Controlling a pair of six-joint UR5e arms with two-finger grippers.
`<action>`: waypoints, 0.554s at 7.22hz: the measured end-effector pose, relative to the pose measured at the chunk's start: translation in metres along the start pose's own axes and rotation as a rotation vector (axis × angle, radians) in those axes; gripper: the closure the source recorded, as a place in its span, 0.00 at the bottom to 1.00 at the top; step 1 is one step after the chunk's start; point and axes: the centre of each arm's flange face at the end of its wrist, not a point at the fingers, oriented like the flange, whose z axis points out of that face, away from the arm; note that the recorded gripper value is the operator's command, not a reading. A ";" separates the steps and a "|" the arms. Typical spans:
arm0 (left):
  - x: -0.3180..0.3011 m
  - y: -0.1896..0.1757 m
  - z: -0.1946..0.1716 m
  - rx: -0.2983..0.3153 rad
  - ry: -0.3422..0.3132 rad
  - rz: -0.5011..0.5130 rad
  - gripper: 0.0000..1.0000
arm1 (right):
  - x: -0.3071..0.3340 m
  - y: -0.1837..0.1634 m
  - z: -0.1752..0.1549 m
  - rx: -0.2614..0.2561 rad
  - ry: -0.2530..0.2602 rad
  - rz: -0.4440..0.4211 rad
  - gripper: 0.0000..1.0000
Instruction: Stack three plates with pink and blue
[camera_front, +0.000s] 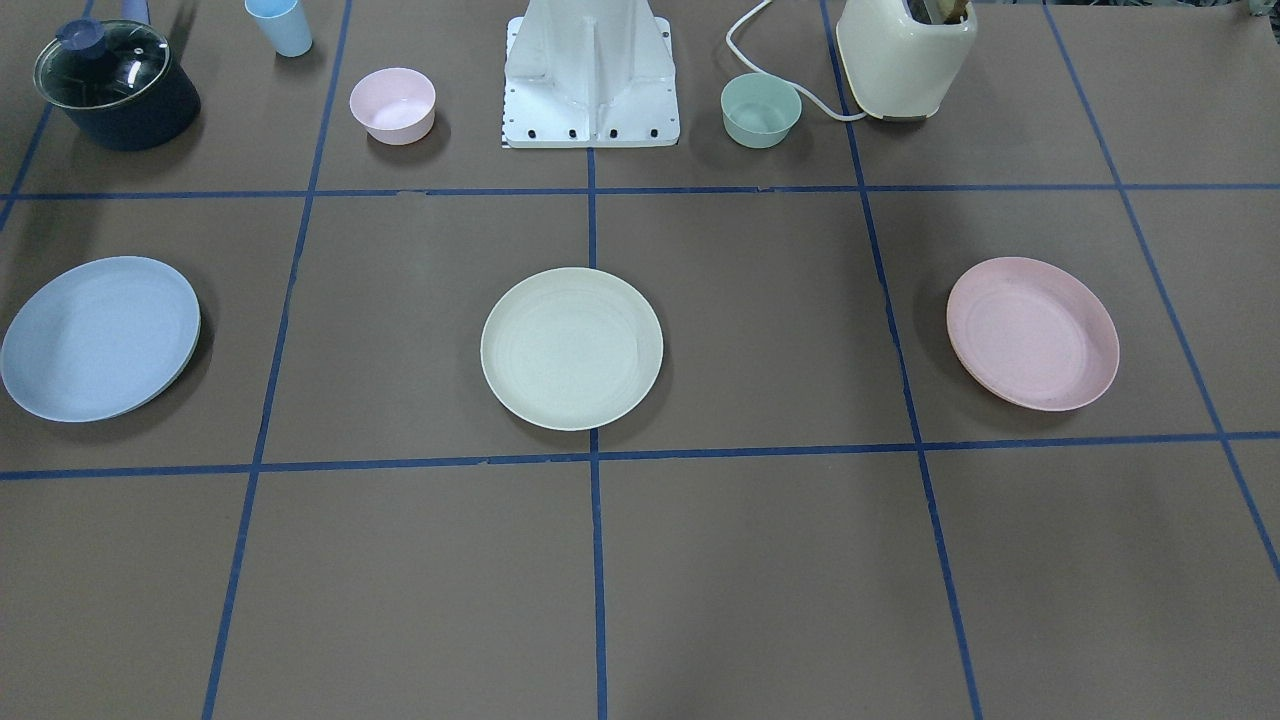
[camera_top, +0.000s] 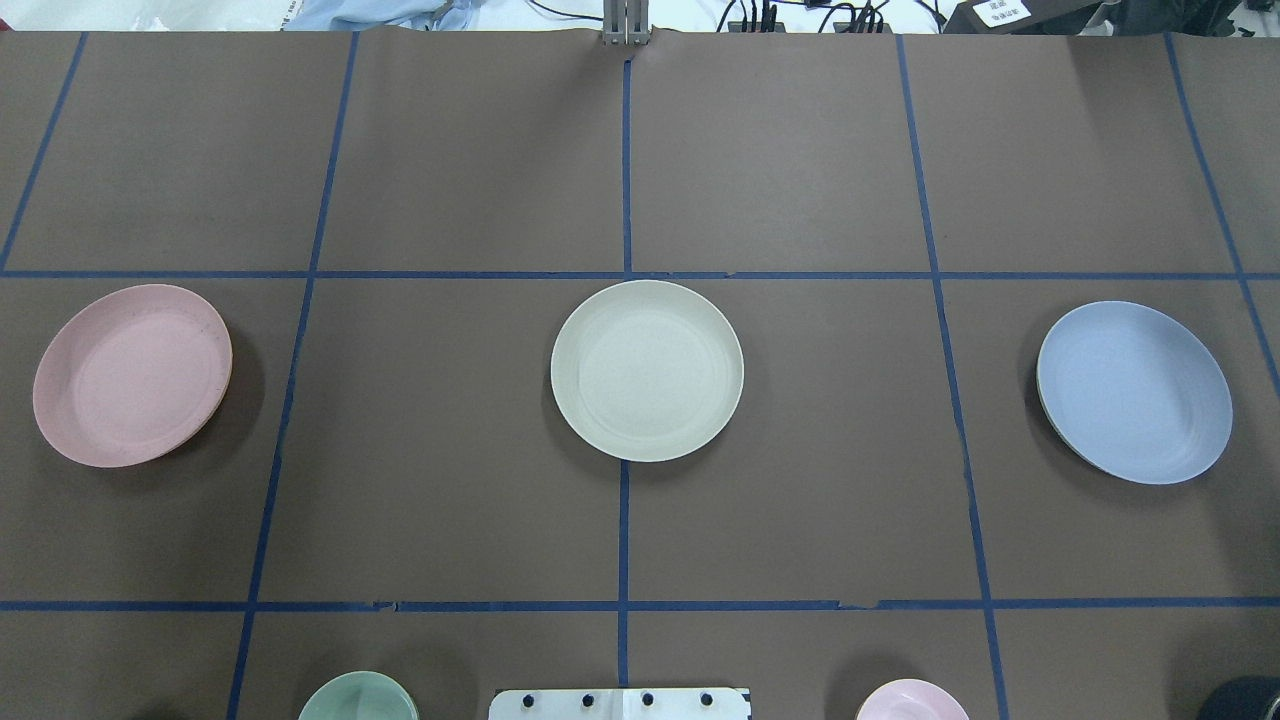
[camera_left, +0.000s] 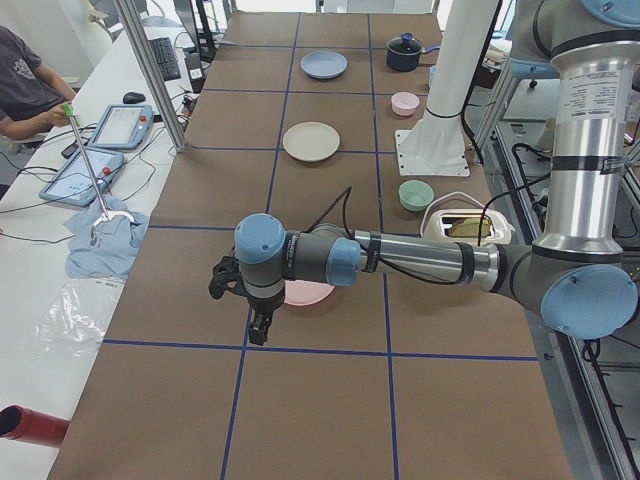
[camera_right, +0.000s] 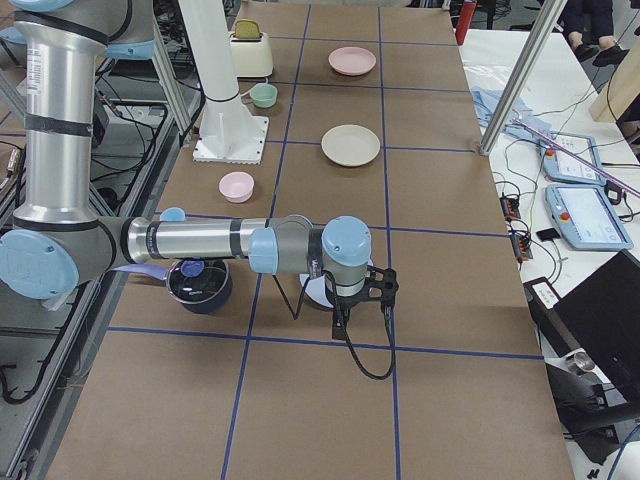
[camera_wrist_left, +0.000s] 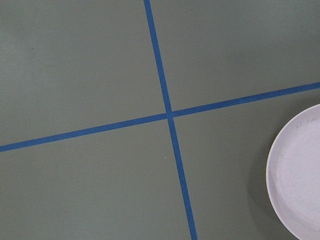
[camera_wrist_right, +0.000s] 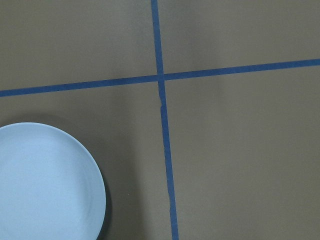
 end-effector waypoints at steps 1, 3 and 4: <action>0.001 0.000 -0.001 0.002 0.000 0.002 0.01 | -0.001 0.001 -0.001 0.002 0.000 -0.002 0.00; 0.007 -0.001 -0.007 0.016 -0.002 0.018 0.01 | -0.002 -0.002 -0.002 0.007 0.001 -0.007 0.00; 0.010 -0.003 -0.010 0.029 -0.003 0.030 0.01 | -0.002 -0.002 -0.002 0.007 0.002 -0.006 0.00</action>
